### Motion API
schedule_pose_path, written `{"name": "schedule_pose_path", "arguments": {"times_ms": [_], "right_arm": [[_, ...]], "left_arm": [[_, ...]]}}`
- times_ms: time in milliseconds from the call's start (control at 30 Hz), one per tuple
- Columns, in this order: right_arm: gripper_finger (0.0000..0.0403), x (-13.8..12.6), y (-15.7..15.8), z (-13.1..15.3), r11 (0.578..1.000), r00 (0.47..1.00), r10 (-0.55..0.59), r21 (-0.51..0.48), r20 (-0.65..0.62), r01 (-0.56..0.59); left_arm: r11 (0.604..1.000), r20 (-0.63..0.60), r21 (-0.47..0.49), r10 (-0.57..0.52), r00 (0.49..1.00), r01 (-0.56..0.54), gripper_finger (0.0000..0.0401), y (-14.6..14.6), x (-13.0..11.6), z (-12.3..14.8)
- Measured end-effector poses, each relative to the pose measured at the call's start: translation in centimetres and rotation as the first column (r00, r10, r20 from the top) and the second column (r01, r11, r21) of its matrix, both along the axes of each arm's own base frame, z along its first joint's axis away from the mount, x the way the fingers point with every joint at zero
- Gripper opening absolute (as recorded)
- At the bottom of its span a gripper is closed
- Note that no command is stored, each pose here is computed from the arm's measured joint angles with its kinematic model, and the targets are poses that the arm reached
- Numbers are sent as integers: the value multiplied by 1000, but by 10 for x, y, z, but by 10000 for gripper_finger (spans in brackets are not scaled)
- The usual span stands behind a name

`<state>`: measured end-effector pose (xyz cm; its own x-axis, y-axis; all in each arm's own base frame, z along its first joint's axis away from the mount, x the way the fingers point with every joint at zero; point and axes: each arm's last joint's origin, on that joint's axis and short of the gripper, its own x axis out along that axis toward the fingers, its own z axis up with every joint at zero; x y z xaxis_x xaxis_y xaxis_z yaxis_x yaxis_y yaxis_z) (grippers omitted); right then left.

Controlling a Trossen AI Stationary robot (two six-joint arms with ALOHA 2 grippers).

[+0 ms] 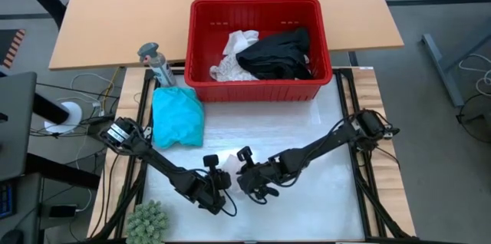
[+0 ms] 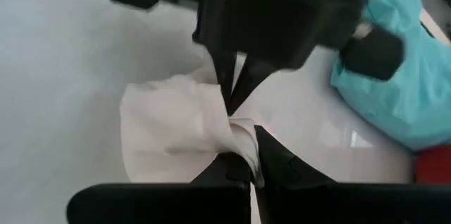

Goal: Fold laundry
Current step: Fold the white underwear

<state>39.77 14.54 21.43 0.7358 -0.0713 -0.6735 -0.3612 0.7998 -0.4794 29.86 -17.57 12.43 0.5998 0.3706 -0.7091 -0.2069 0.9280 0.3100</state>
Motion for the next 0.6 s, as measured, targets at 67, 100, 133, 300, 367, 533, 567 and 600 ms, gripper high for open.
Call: {"name": "schedule_pose_path", "arguments": {"times_ms": [67,100,133,300,367,533,567,600], "right_arm": [[26,2,-5,0,1000,1000,-1,18,-3,1],[26,3,-7,-1,1000,1000,-1,26,-7,2],[26,3,-9,-1,1000,1000,-3,30,-10,3],[26,5,-17,-8,998,1000,5,69,11,-6],[26,5,-20,-12,996,1000,12,87,13,-13],[26,7,-27,-15,995,1000,12,104,6,-13],[26,7,-29,-15,993,1000,19,114,8,-20],[26,8,-29,-15,992,1000,26,125,12,-27]], "left_arm": [[999,10,-33,-4,1000,4,0,0,-1,-4],[999,14,-36,-3,1000,4,0,0,-2,-5],[999,19,-37,-3,1000,3,0,0,-2,-5],[999,37,-16,-38,999,39,0,0,1,-4],[999,38,-11,-42,998,42,0,1,3,-3],[999,34,2,-42,999,42,0,5,5,-3],[999,35,4,-41,999,41,0,6,6,-3],[999,38,5,-44,998,44,0,7,7,-3]]}}
